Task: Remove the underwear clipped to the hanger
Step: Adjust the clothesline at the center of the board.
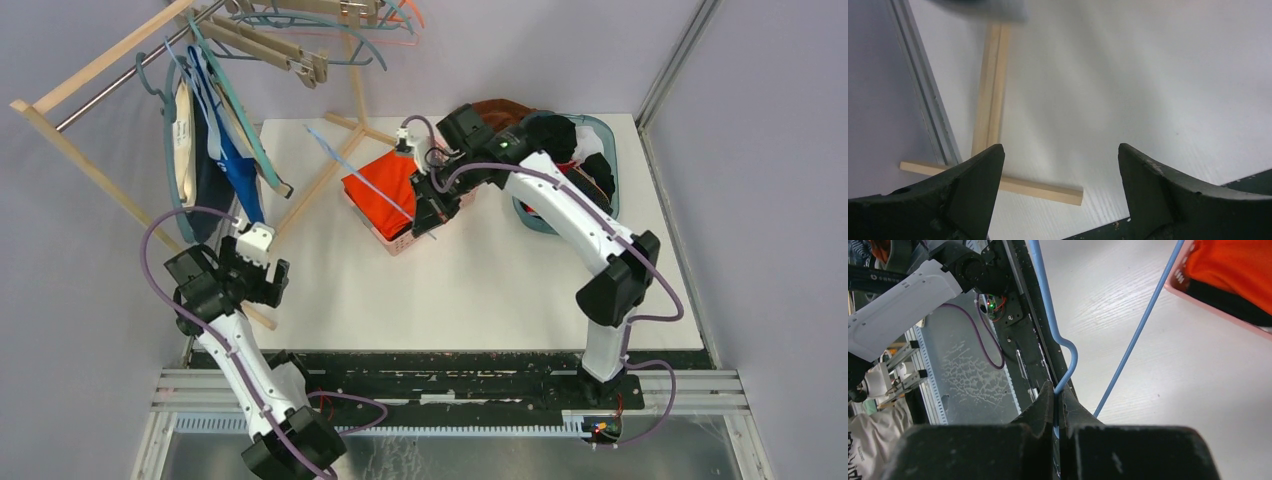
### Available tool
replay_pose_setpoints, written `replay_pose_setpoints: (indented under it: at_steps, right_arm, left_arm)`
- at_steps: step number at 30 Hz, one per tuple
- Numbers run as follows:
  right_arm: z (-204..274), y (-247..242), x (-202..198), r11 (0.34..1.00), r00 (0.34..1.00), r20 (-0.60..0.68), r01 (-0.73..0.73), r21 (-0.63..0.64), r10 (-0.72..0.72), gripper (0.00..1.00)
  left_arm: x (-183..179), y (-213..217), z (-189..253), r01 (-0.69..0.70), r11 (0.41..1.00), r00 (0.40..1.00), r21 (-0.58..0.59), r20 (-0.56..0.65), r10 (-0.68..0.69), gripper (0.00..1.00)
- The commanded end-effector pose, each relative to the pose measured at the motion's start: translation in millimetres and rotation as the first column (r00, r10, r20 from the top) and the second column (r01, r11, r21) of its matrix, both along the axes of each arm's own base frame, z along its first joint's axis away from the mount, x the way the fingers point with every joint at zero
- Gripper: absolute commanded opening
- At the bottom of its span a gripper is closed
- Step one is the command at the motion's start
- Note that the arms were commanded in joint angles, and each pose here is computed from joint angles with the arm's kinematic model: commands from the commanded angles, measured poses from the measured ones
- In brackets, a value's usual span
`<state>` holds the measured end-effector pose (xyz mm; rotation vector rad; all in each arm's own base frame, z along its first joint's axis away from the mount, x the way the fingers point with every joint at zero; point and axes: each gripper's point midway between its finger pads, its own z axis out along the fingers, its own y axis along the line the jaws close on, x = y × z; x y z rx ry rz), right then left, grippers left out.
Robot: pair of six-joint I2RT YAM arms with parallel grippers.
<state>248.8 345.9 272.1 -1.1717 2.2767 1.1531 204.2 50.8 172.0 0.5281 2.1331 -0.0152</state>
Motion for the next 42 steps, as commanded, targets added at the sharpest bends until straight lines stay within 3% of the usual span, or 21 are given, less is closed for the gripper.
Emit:
replay_pose_setpoints:
  at_steps: [1, 6, 10, 14, 22, 33, 39, 42]
  right_arm:
    - [-1.4, 21.1, 4.1, 0.998, 0.999, 0.015, -0.051, 0.035, 0.050, 0.01]
    - [-16.4, 21.9, 11.5, 0.999, 0.999, 0.006, -0.037, 0.020, 0.037, 0.01]
    - [-25.8, 17.2, 16.6, 1.000, 0.999, -0.030, -0.019, 0.014, 0.020, 0.01]
    - [-32.5, 5.2, 22.3, 1.000, 0.999, -0.045, 0.005, 0.006, -0.005, 0.01]
    - [-38.4, -11.6, 32.5, 0.999, 0.997, -0.068, 0.047, 0.008, -0.047, 0.01]
    - [-43.3, -16.5, 33.3, 0.998, 0.995, -0.081, 0.053, 0.015, -0.052, 0.01]
    - [-47.0, -21.0, 36.5, 0.998, 0.994, -0.088, 0.065, 0.015, -0.063, 0.01]
    - [-48.8, -21.8, 37.4, 0.998, 0.994, -0.093, 0.066, 0.015, -0.064, 0.01]
  left_arm:
    - [21.0, 43.3, -23.7, -0.066, 0.983, 0.997, 0.174, 0.044, 0.059, 0.91]
    - [35.6, 68.7, -72.0, -0.062, 0.970, 0.995, 0.236, -0.064, 0.080, 0.94]
    - [69.8, 74.0, -86.0, -0.060, 0.955, 0.993, 0.290, -0.078, 0.086, 0.96]
    - [104.4, 67.9, -74.3, -0.095, 0.945, 0.994, 0.313, -0.012, 0.104, 0.96]
    - [126.9, 61.9, -39.6, -0.083, 0.958, 0.996, 0.273, 0.056, 0.071, 0.97]
    - [179.6, 61.2, -58.1, 0.095, 0.970, 0.995, 0.225, -0.029, -0.091, 0.95]
    - [194.7, 44.0, -75.5, 0.192, 0.972, 0.979, 0.134, -0.089, -0.181, 0.85]
    - [201.2, 36.2, -92.7, 0.232, 0.963, 0.968, 0.138, -0.133, -0.214, 0.75]
